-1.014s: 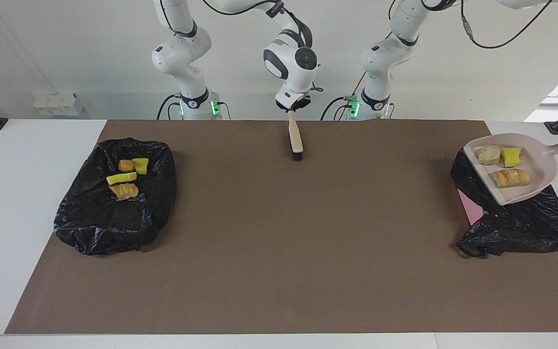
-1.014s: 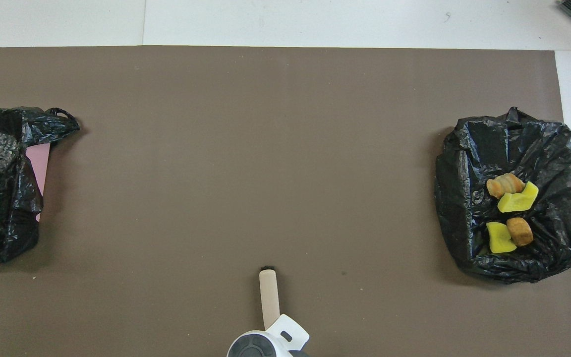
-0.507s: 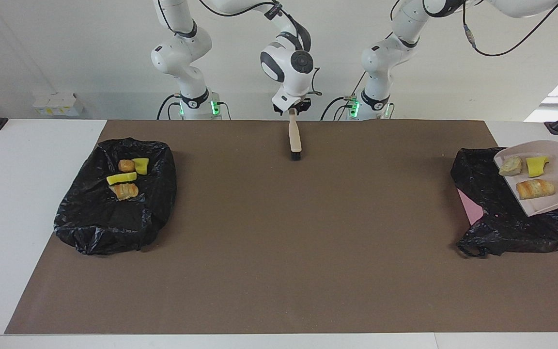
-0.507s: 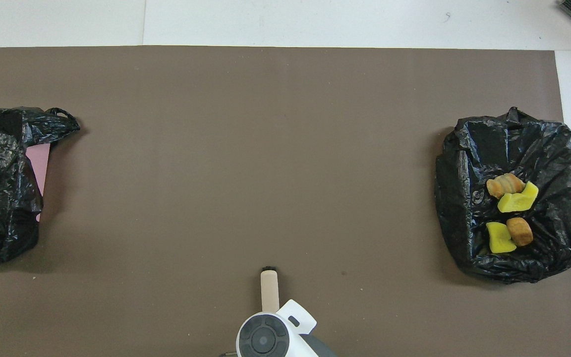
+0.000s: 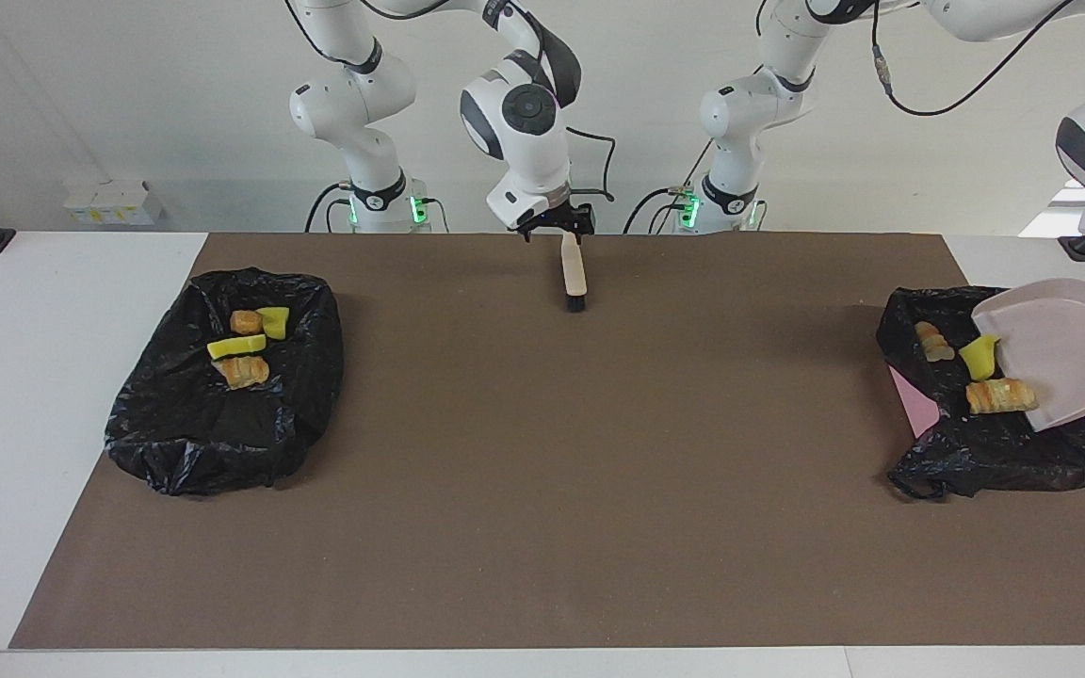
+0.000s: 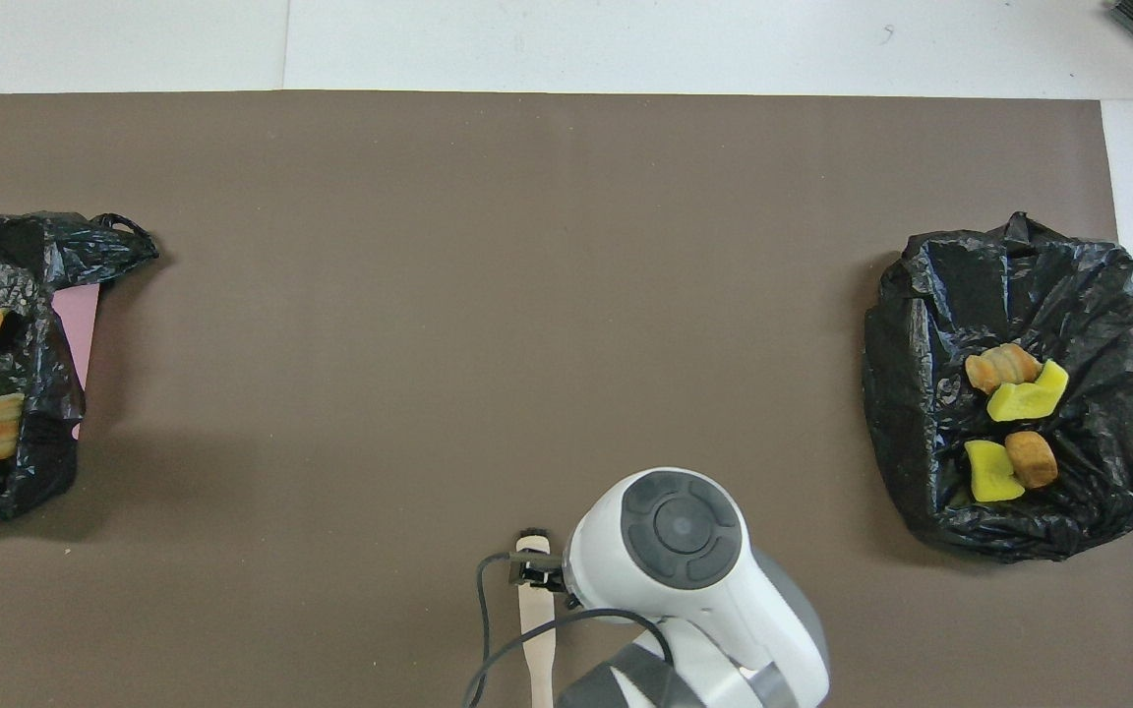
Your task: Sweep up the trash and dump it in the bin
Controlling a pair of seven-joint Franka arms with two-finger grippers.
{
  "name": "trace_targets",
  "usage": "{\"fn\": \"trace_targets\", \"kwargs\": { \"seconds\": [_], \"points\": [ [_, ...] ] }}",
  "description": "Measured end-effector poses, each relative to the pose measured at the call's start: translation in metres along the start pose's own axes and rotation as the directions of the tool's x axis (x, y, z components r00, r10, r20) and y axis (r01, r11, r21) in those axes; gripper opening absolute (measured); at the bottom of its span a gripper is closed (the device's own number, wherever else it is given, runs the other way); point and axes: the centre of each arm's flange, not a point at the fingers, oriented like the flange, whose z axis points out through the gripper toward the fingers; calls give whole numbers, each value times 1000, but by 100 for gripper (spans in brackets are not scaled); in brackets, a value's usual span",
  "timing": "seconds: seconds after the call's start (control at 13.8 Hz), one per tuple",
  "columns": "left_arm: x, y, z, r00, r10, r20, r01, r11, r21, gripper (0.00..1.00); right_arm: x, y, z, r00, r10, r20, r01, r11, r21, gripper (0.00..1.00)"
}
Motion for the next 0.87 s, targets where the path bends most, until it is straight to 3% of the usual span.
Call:
{"fn": "trace_targets", "kwargs": {
  "seconds": [0.22,0.43,0.65,0.87],
  "points": [
    [-21,11,-15,998,-27,50,26,1000,15,31,38,22,-47,998,-5,-64,8,999,45,100],
    [-33,20,-32,997,-65,37,64,998,31,31,67,48,-87,992,-38,-120,42,999,34,100],
    [-25,24,-36,982,-143,-120,146,989,17,31,90,71,-126,975,-66,-212,69,998,8,100],
    [-12,25,-36,933,-238,-270,237,971,-39,31,115,109,-170,955,-45,-295,44,999,-8,100]
  ]
}}
